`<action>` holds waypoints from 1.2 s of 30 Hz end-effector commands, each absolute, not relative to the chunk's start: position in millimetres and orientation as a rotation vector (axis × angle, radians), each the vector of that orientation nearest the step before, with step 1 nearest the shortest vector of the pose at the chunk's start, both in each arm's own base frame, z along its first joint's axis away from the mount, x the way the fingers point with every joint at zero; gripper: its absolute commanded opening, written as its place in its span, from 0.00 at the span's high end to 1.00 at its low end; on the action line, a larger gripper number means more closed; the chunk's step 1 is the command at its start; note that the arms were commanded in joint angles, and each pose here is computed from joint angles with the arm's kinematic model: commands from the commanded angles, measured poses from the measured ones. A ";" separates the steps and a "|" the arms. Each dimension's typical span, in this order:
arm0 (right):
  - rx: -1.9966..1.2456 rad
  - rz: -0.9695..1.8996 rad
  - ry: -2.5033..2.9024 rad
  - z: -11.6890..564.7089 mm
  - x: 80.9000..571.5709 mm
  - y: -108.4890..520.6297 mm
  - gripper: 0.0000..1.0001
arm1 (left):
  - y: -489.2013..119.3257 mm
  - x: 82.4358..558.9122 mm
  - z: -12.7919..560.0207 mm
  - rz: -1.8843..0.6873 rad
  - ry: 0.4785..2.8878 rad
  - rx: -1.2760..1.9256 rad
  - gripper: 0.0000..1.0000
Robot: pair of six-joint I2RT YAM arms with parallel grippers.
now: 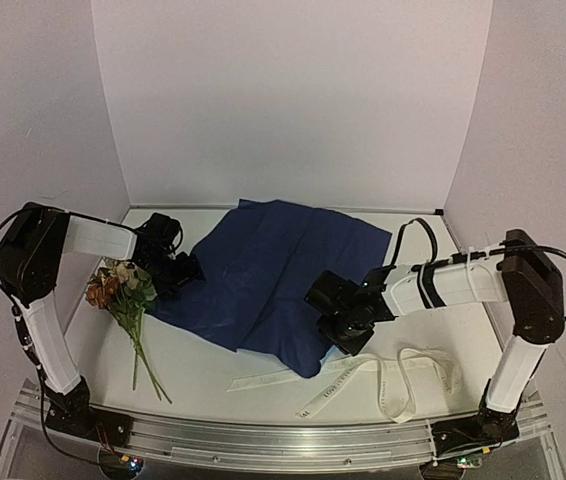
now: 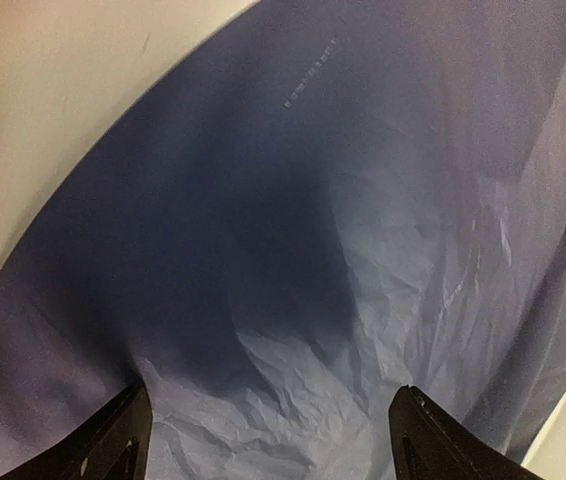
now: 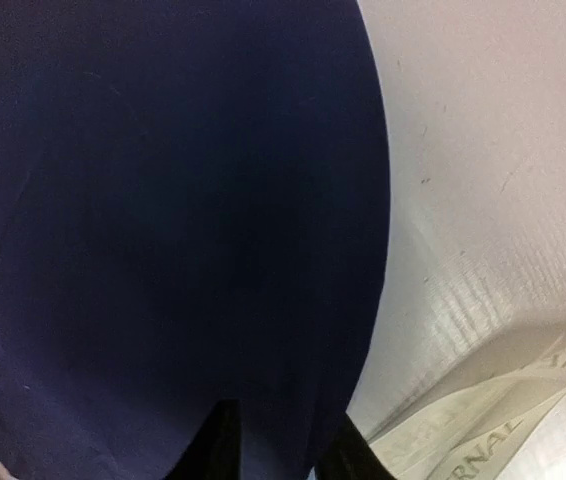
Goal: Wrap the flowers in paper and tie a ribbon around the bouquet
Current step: Unfold the folded wrapping paper at the center of the board, then adjust the flattened wrapping paper at the center of the board.
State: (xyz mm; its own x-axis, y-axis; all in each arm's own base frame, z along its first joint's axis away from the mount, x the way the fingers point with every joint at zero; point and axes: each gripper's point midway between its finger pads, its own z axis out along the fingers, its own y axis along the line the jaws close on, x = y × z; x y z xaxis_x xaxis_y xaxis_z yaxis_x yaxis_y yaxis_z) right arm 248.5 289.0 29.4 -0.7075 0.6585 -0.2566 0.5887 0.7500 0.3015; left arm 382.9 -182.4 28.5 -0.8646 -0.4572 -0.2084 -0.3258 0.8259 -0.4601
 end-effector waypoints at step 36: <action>0.691 0.681 2.754 -2.6 367.9 227.6 0.31 | -149.0 483.1 13.2 -0.266 2.709 -0.207 0.15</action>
State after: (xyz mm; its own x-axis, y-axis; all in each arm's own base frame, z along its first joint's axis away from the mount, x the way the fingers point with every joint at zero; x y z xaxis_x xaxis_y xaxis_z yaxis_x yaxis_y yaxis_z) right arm 360.9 236.5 22.6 -0.8862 0.4580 -0.0697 0.3644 0.7821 0.5055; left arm 480.8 -147.1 22.0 -0.8901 -0.1949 -0.4121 -0.1147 0.9706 -0.2114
